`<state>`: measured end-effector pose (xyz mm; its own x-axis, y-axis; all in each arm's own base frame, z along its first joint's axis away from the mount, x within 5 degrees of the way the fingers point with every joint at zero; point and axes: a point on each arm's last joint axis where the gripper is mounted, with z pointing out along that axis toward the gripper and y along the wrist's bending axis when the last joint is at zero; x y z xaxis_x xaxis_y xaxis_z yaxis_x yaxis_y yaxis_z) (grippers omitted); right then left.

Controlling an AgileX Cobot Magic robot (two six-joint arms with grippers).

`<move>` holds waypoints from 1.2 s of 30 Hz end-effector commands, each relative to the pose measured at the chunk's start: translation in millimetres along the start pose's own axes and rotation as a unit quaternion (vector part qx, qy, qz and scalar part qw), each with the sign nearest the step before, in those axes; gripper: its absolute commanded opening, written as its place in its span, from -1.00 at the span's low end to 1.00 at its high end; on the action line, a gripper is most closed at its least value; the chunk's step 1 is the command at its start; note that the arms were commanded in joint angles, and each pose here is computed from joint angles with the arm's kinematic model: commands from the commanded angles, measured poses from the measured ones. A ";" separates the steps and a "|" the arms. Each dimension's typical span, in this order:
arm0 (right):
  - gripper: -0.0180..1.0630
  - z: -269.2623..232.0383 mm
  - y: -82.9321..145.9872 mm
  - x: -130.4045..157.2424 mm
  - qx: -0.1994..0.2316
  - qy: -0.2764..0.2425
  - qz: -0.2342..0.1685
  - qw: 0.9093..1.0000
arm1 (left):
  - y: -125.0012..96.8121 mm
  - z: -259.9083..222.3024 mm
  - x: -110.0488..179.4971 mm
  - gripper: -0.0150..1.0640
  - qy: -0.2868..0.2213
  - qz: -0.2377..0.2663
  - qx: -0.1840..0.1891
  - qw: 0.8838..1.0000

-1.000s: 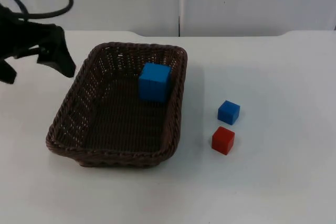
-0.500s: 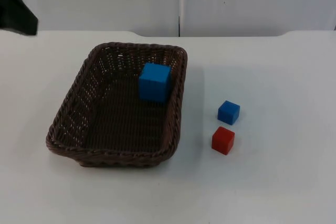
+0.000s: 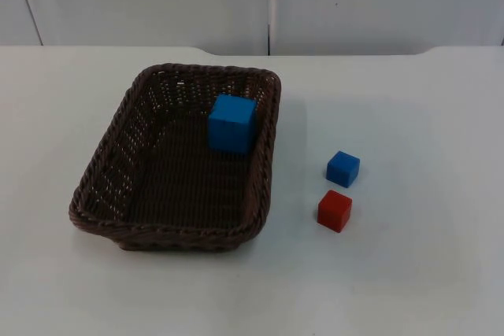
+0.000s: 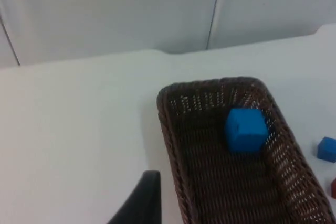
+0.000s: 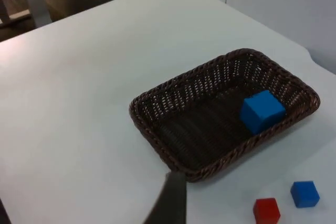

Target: Pick up the basket with the left hand and place the largest block into the basket with the right hand.

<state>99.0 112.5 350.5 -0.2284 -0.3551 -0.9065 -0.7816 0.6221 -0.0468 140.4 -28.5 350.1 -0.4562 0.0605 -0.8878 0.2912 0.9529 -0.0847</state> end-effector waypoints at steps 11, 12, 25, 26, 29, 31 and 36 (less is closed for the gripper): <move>0.44 -33.9 4.6 31.2 0.000 -0.020 0.003 1.000 | -22.9 -62.3 16.2 0.97 -0.056 0.044 0.018 0.997; 0.44 -37.8 5.1 33.3 -0.001 -0.022 0.003 1.000 | -25.6 -70.0 19.5 0.97 -0.063 0.050 0.019 0.997; 0.44 -73.2 9.5 51.6 -0.003 -0.050 -0.002 0.999 | -35.5 -132.6 63.0 0.97 -0.107 0.049 -0.037 0.992; 0.44 -75.5 9.7 52.6 -0.003 -0.052 -0.003 0.999 | -35.9 -138.6 68.2 0.97 -0.114 0.045 -0.046 0.991; 0.44 -84.4 10.5 56.3 -0.002 -0.062 -0.005 0.998 | -37.5 -151.4 82.1 0.97 -0.125 0.049 -0.061 0.989; 0.44 -88.3 10.9 58.1 -0.002 -0.066 -0.006 0.998 | -37.8 -155.0 86.3 0.97 -0.129 0.047 -0.066 0.988; 0.44 -108.0 13.9 72.6 -0.005 -0.070 -0.007 0.998 | -33.7 -154.1 99.4 0.97 -0.083 0.029 -0.087 0.992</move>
<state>15.6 26.9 332.6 -0.1287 -0.2594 -0.9572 -0.7908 0.6093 -0.0588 -45.5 -10.7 342.6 -0.2329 0.0835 -0.9689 0.1665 0.9850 0.0448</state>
